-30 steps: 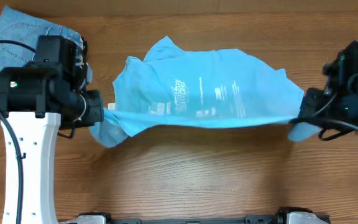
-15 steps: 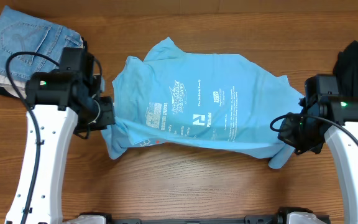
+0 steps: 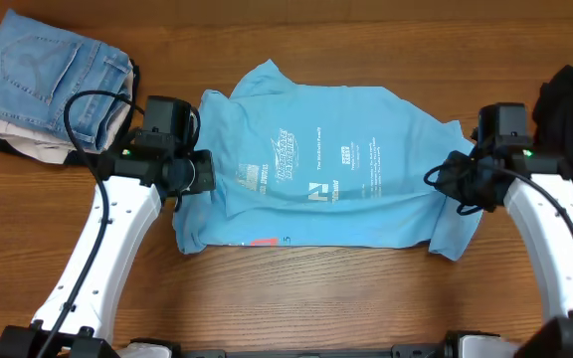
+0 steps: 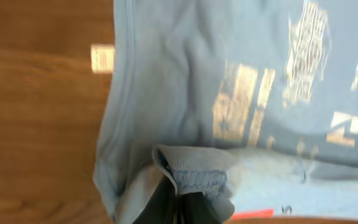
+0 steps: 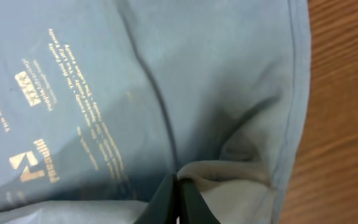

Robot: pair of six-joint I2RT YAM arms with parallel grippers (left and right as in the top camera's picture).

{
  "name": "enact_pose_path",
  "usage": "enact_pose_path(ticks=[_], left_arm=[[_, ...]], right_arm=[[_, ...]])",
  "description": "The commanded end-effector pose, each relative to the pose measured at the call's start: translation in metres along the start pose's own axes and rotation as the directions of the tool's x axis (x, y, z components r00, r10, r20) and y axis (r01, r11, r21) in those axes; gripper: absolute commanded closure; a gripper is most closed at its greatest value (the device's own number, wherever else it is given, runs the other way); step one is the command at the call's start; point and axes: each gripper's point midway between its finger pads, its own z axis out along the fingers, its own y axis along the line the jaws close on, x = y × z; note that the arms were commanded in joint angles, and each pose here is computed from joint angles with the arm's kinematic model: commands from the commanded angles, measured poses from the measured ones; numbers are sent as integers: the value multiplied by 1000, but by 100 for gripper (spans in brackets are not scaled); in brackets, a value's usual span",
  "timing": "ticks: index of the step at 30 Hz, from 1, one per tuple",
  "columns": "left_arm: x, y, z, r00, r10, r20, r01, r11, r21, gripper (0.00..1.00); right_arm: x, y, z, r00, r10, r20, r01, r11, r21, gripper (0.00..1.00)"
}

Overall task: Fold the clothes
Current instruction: 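Lay the stretched T-shirt flat on the table with both grippers, then release the T-shirt and pull both grippers outward to the sides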

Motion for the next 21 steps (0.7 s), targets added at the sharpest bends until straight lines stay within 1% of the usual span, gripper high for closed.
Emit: enact_pose_path(ticks=[1, 3, 4, 5, 6, 7, 8, 9, 10, 14, 16, 20, 21], left_arm=[[-10, 5, 8, 999, -4, 34, 5, 999, -40, 96], [-11, 5, 19, 1000, 9, 16, -8, 999, -45, 96], [-10, 5, 25, 1000, 8, 4, -8, 999, -48, 93], [-9, 5, 32, 1000, 8, -13, -9, 999, -52, 73], [-7, 6, 39, 1000, 8, -30, -9, 998, -58, 47], [-6, 6, 43, 999, 7, -40, -10, 998, -61, 25], [-5, 8, 48, 999, 5, -50, -8, 998, -65, 14], [-6, 8, 48, 999, 4, -49, -7, 998, -66, 12], [-7, 8, 48, 999, 4, -43, -7, 998, -65, 10], [-17, 4, 40, 1000, 5, -13, -5, 999, -51, 10], [-19, 3, 40, 1000, 5, -6, -5, 999, -49, 10], [-20, 3, 40, 1000, 5, -5, -5, 999, -49, 9], [-20, 3, 40, 1000, 5, -5, -5, 999, -49, 8]], right_arm=[[-5, -3, 19, 1000, 0, -23, 0, 1000, 26, 96], [-10, -1, 27, 1000, 0, -18, 0, 1000, 23, 96], [-11, -1, 27, 1000, 0, -14, 1, 1000, 22, 96], [-13, 0, 27, 1000, -1, -7, 1, 1000, 19, 96], [-13, 0, 27, 1000, -1, -7, 1, 1000, 19, 88], [-12, 0, 27, 1000, 0, -10, 1, 1000, 20, 62], [-11, -1, 27, 1000, 0, -15, 0, 1000, 22, 46], [-9, -2, 27, 1000, 2, -23, -2, 1000, 25, 40], [-6, -3, 27, 999, 15, -37, -13, 999, 32, 39], [17, -9, 25, 991, 38, -128, -31, 998, 55, 40], [34, -10, 23, 979, 42, -201, -32, 998, 54, 47], [56, -22, 33, 964, 54, -260, -31, 995, 91, 61], [59, -23, 36, 963, 55, -266, -31, 995, 94, 62]])
